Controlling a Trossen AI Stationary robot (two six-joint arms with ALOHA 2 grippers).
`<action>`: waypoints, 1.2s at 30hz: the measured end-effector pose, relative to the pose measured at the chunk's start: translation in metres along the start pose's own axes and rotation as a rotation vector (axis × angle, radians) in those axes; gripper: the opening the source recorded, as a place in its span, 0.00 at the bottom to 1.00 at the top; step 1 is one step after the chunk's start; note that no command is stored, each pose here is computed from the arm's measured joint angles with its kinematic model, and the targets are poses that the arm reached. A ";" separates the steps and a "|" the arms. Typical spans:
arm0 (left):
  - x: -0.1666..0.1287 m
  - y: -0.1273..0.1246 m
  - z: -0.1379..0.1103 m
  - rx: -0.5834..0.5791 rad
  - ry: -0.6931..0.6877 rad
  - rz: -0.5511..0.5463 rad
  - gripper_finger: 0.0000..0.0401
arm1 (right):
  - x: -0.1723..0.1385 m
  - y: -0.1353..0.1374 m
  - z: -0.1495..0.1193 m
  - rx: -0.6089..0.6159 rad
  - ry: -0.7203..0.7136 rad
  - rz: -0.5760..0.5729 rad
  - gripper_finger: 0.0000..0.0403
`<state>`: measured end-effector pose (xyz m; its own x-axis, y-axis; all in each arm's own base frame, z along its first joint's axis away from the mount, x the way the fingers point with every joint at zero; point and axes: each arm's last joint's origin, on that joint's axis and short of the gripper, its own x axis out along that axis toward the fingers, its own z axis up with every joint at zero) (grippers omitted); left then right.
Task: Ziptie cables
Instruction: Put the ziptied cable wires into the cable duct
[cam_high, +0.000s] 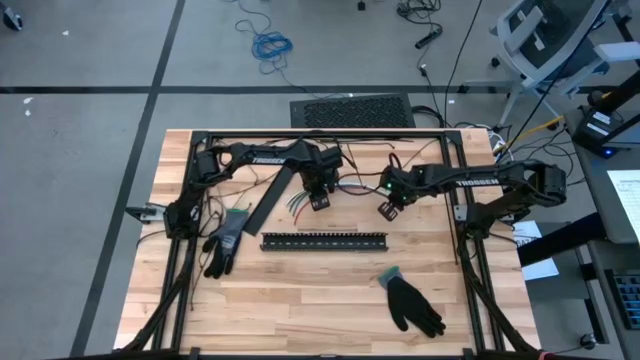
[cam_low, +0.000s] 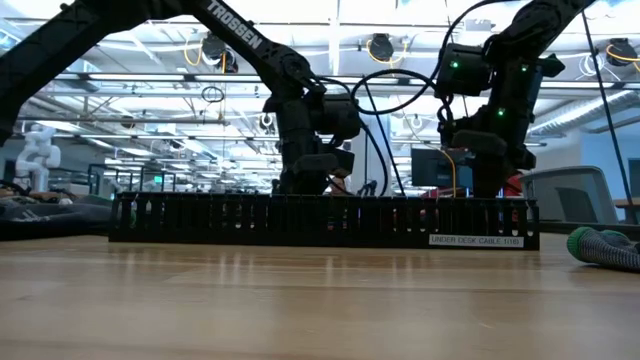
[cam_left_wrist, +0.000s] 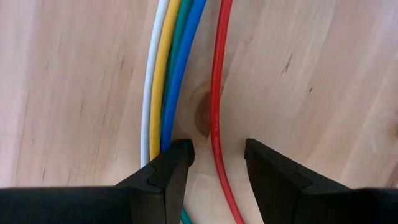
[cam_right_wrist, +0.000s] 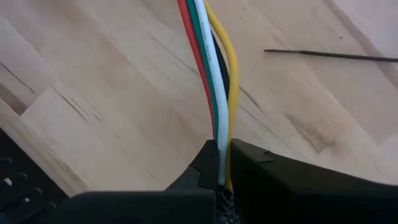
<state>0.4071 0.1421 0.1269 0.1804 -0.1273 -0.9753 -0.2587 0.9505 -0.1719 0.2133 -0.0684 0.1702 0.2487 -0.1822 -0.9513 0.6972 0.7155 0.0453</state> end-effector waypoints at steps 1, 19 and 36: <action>-0.001 -0.001 0.001 0.004 0.001 -0.001 0.40 | 0.000 -0.001 0.001 0.000 0.000 -0.001 0.00; -0.071 -0.005 0.037 0.123 -0.090 0.146 0.40 | 0.001 -0.006 0.007 0.002 -0.032 0.001 0.00; -0.051 0.021 0.034 0.027 -0.178 -0.030 0.40 | 0.001 -0.006 0.007 -0.005 -0.038 0.003 0.00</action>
<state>0.4247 0.1786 0.1781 0.3531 -0.1056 -0.9296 -0.2257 0.9547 -0.1942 0.2140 -0.0777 0.1714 0.2766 -0.2054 -0.9388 0.6929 0.7195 0.0467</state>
